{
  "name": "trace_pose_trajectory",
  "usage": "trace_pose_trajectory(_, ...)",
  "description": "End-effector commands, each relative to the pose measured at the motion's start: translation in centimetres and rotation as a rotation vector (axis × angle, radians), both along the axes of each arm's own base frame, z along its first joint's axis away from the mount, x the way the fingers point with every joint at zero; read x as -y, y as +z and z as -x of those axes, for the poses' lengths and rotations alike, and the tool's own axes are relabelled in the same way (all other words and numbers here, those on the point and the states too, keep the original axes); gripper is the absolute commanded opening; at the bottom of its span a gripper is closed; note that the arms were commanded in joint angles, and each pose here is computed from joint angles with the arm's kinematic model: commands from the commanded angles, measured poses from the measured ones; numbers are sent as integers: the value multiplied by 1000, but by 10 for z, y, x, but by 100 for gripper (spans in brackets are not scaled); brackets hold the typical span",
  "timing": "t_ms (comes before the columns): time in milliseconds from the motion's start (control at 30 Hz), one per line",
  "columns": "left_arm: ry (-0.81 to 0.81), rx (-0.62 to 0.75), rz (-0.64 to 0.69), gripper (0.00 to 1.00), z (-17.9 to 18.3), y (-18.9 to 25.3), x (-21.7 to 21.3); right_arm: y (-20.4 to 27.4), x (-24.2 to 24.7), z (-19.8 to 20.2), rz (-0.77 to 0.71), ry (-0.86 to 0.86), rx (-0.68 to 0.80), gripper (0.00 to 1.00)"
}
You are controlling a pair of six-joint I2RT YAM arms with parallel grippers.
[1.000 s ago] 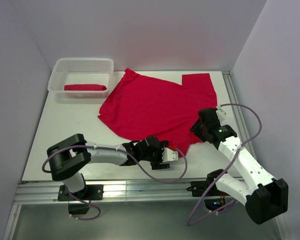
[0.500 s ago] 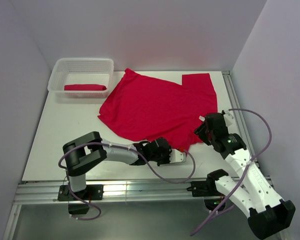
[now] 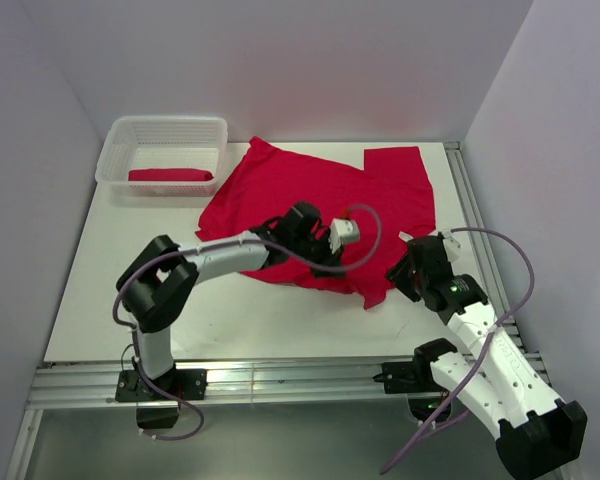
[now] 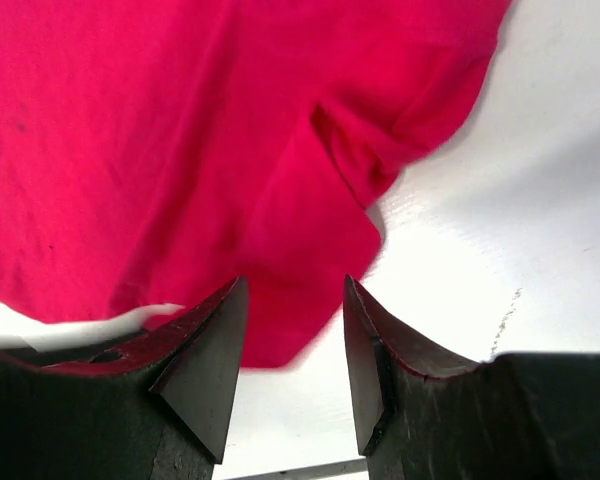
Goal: Roll the t-shirts
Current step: Flatten the tshirt
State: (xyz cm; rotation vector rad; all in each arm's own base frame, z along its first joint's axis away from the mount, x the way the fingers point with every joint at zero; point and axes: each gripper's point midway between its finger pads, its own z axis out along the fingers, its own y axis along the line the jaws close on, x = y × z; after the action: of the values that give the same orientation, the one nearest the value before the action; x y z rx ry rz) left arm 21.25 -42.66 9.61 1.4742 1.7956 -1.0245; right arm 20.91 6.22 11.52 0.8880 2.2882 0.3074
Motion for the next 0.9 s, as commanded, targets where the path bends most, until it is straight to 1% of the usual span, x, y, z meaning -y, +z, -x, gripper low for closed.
trace_pose_trajectory(0,-20,-343,20,0,8,3,-1,2,-9,-4,-56,18,37,50)
trace_pose_trajectory(33,7,-397,18,0,-1,-1,-1,1,-10,-3,-59,25,39,50)
trace_pose_trajectory(67,4,-429,19,0,-2,-2,-2,1,-10,0,-62,33,50,50)
trace_pose_trajectory(167,27,-486,28,0,-10,-3,-4,-3,-17,6,-86,97,73,50)
trace_pose_trajectory(200,25,-511,31,0,-9,-2,-5,1,-20,4,-97,115,109,51)
trace_pose_trajectory(267,51,-584,21,0,-17,-4,-6,-4,-28,8,-121,167,107,51)
trace_pose_trajectory(333,72,-642,9,0,-27,-9,-7,-9,-29,8,-103,192,93,51)
trace_pose_trajectory(400,90,-672,-3,0,-32,-14,-9,-12,-30,7,-82,216,82,51)
trace_pose_trajectory(533,119,-682,-1,0,-44,-17,-11,-10,-37,4,-46,267,88,51)
trace_pose_trajectory(633,130,-690,1,0,-50,-18,-13,-8,-43,2,31,295,65,51)
trace_pose_trajectory(667,132,-701,1,0,-51,-20,-14,-16,-43,7,71,303,14,51)
trace_pose_trajectory(767,149,-734,-17,0,-56,-28,-19,-17,-55,13,166,349,-13,50)
trace_pose_trajectory(833,144,-736,-29,0,-56,-31,-20,-13,-62,15,226,385,4,51)
trace_pose_trajectory(867,144,-734,-29,0,-57,-32,-20,-16,-63,16,255,397,-12,52)
